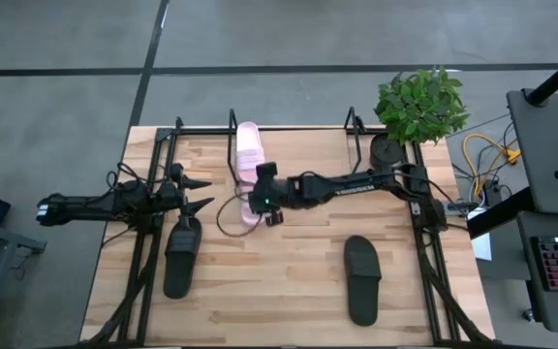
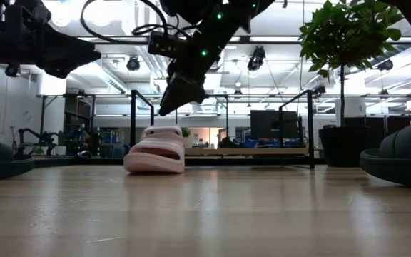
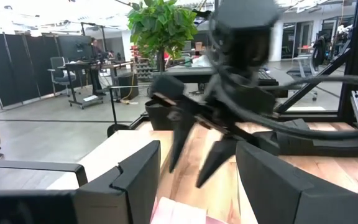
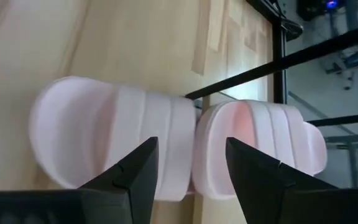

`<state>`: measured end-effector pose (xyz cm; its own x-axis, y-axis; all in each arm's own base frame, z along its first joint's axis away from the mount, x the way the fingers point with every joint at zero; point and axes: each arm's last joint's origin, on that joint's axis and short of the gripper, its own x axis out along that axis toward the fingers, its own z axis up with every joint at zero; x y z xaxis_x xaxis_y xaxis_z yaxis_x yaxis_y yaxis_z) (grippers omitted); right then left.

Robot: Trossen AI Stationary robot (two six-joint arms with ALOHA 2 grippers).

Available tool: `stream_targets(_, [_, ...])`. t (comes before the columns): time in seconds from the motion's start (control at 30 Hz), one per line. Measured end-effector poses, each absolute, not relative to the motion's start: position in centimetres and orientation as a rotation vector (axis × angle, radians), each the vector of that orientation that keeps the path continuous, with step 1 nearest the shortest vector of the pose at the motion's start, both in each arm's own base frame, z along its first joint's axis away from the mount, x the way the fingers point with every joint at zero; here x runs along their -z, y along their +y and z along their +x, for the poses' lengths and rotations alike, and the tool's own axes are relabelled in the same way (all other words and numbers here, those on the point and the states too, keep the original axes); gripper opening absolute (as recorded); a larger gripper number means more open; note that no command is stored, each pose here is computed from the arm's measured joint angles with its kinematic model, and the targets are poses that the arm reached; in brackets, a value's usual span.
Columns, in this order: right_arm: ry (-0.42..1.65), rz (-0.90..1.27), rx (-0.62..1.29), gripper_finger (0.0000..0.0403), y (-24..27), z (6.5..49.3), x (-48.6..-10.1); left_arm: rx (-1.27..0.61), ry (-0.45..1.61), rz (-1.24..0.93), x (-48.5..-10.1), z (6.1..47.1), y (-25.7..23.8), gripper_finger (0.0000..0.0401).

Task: Pick and place slides into the shelf
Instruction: Put the pink slides on the shelf

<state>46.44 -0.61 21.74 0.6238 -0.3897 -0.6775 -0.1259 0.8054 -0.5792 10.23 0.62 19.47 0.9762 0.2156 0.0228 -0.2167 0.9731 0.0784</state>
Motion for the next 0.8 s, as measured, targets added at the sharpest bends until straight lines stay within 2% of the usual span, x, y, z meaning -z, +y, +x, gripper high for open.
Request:
stream_targets(0.2, [0.93, -0.666, 0.208, 0.0178, 1.8, 46.1, -20.2, -0.218, -0.011, 0.08, -19.4, 10.2, 0.6, 0.0196])
stream_targets(0.53, [0.98, -0.684, 0.246, 0.0178, 1.9, 46.5, -16.2, -0.218, -0.019, 0.081, -19.5, 10.2, 0.6, 0.0196])
stream_targets(0.8, [0.991, -0.731, 0.282, 0.0178, 2.7, 46.8, -14.7, -0.218, -0.012, 0.082, -19.4, 10.2, 0.6, 0.0196])
